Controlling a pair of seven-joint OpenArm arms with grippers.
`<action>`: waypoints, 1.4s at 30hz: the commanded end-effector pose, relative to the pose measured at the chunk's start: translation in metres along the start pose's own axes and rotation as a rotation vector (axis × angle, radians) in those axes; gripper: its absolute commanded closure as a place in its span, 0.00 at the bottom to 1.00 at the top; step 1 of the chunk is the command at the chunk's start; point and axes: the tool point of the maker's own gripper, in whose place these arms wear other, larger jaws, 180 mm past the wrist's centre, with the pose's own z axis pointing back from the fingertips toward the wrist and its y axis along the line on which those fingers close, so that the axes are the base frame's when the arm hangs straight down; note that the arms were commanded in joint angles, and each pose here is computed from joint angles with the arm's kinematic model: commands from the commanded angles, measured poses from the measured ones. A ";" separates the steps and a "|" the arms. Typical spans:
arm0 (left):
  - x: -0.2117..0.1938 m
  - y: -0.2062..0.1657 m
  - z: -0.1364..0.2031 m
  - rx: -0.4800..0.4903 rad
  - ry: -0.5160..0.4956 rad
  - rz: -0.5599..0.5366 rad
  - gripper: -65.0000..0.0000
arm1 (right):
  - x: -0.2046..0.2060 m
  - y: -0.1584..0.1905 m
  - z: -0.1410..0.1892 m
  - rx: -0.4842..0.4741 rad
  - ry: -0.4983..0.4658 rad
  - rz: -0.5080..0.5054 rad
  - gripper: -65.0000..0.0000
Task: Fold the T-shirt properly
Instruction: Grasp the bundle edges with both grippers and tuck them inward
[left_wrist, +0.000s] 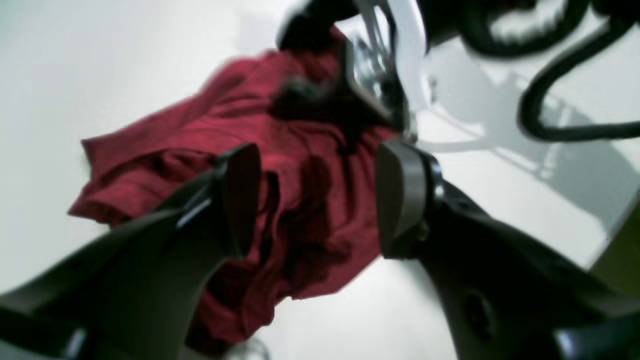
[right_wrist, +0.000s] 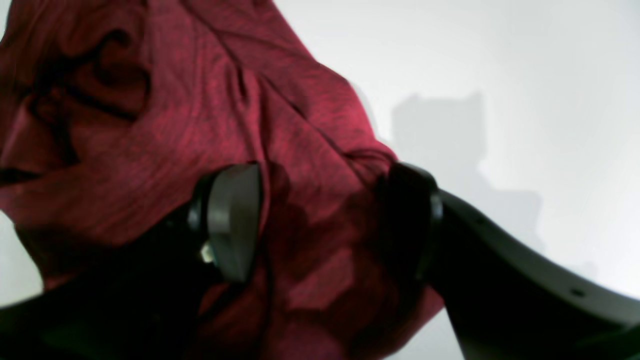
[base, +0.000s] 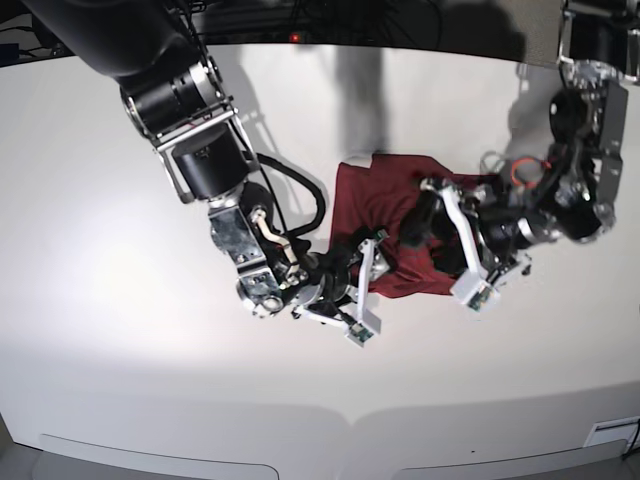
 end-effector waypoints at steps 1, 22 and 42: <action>0.008 0.006 0.003 0.029 -0.049 -0.013 0.46 | 0.031 0.000 0.005 0.005 -0.067 0.029 0.39; -0.086 0.121 -0.009 0.402 0.223 -0.056 0.46 | 0.028 0.006 0.003 0.032 -0.038 0.004 0.39; -0.019 0.138 -0.007 0.449 0.064 -0.150 0.46 | -0.084 0.023 0.017 0.109 0.192 -0.156 0.39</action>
